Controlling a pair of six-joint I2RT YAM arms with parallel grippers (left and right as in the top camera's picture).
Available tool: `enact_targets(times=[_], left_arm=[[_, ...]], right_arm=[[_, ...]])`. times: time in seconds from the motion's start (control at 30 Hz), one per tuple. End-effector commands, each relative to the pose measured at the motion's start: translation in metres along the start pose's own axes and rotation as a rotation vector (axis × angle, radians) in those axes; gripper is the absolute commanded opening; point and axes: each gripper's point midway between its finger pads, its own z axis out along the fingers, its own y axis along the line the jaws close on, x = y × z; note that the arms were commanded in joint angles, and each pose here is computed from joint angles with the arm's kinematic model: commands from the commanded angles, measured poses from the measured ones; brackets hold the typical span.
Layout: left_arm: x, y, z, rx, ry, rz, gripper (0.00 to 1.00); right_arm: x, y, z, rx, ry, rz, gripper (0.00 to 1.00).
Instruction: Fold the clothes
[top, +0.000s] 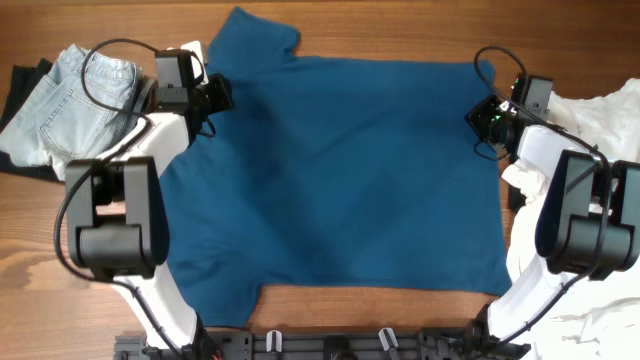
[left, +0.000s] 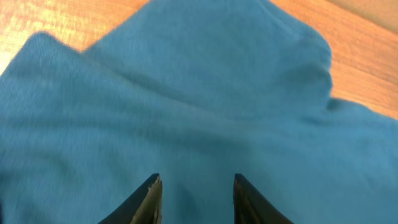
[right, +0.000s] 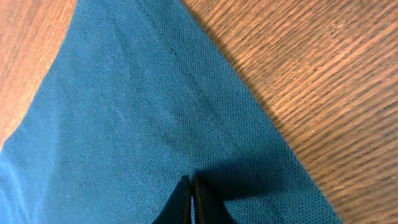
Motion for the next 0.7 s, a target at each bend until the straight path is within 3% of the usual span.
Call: enact_targets(times=[0.0,0.2,0.23,0.33,0.4,0.47,0.67], left_arm=[[0.011,0.007,0.020,-0.002,0.008,0.011,0.36],[0.036,0.034,0.051,-0.076,0.021,0.005,0.22],[0.038,0.039,0.055,-0.092,0.015,0.004,0.13],[0.033,0.060,0.062,-0.191,-0.051,-0.049,0.04],[0.025,0.071,0.064,-0.228,-0.103,-0.085,0.04],[0.012,0.073,0.064,-0.216,-0.139,-0.103,0.04],[-0.074,0.047,0.054,-0.170,-0.279,-0.058,0.04]], right_arm=[[-0.009,-0.032,-0.008,0.134,-0.043,0.010,0.05],[-0.044,0.041,-0.083,-0.089,-0.140,-0.118,0.13],[-0.045,0.049,-0.097,-0.116,-0.147,-0.132,0.13],[-0.036,0.055,-0.127,-0.122,-0.129,-0.136,0.13],[-0.022,0.053,-0.133,-0.102,-0.086,-0.153,0.13],[-0.004,0.049,-0.131,-0.072,-0.025,-0.200,0.13],[0.027,0.036,-0.127,-0.010,0.084,-0.255,0.14]])
